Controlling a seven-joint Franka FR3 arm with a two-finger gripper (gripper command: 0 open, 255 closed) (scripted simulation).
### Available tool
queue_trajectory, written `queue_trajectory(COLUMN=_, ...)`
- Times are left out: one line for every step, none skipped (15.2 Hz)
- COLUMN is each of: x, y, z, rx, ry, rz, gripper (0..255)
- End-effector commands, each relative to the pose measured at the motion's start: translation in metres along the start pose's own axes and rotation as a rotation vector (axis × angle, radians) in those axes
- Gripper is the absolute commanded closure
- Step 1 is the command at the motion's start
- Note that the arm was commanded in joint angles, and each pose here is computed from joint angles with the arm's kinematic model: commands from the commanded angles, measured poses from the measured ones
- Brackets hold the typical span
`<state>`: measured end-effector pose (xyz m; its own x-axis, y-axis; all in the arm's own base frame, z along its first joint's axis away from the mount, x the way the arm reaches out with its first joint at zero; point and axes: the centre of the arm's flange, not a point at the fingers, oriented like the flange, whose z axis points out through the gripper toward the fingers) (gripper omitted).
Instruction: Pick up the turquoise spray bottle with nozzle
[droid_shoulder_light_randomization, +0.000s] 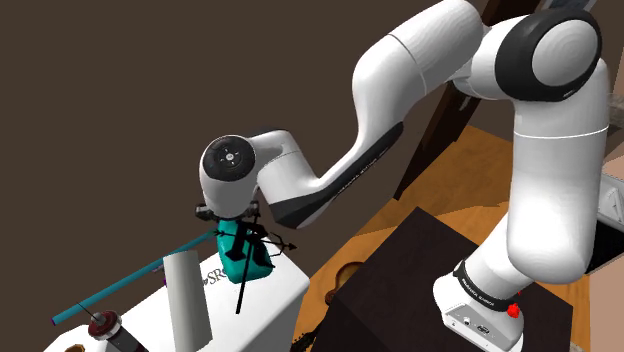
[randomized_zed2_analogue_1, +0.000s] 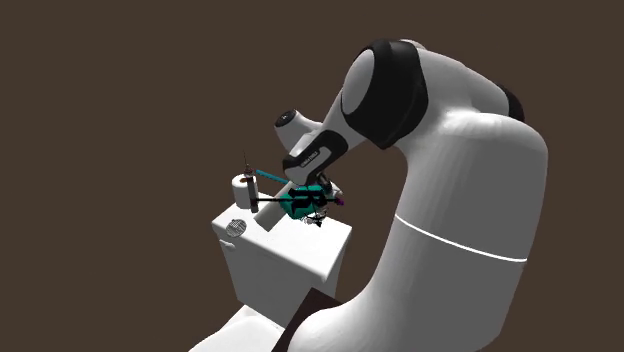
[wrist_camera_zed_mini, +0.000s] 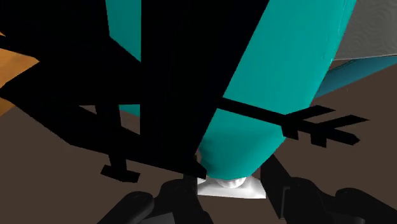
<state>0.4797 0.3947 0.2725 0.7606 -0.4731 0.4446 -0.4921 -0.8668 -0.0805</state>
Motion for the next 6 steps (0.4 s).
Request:
queue_trajectory(x=0.008, y=-0.003, z=-0.01, rx=0.005, ry=0.004, rz=0.002, gripper=255)
queue_trajectory(x=0.01, y=-0.003, z=-0.015, rx=0.005, ry=0.004, rz=0.002, gripper=255)
queue_trajectory(x=0.013, y=-0.004, z=-0.019, rx=0.005, ry=0.004, rz=0.002, gripper=255)
queue_trajectory(x=0.015, y=-0.004, z=-0.024, rx=0.005, ry=0.004, rz=0.002, gripper=255)
queue_trajectory(x=0.015, y=-0.004, z=-0.025, rx=0.005, ry=0.004, rz=0.002, gripper=255)
queue_trajectory(x=0.015, y=-0.004, z=-0.025, rx=0.005, ry=0.004, rz=0.002, gripper=255)
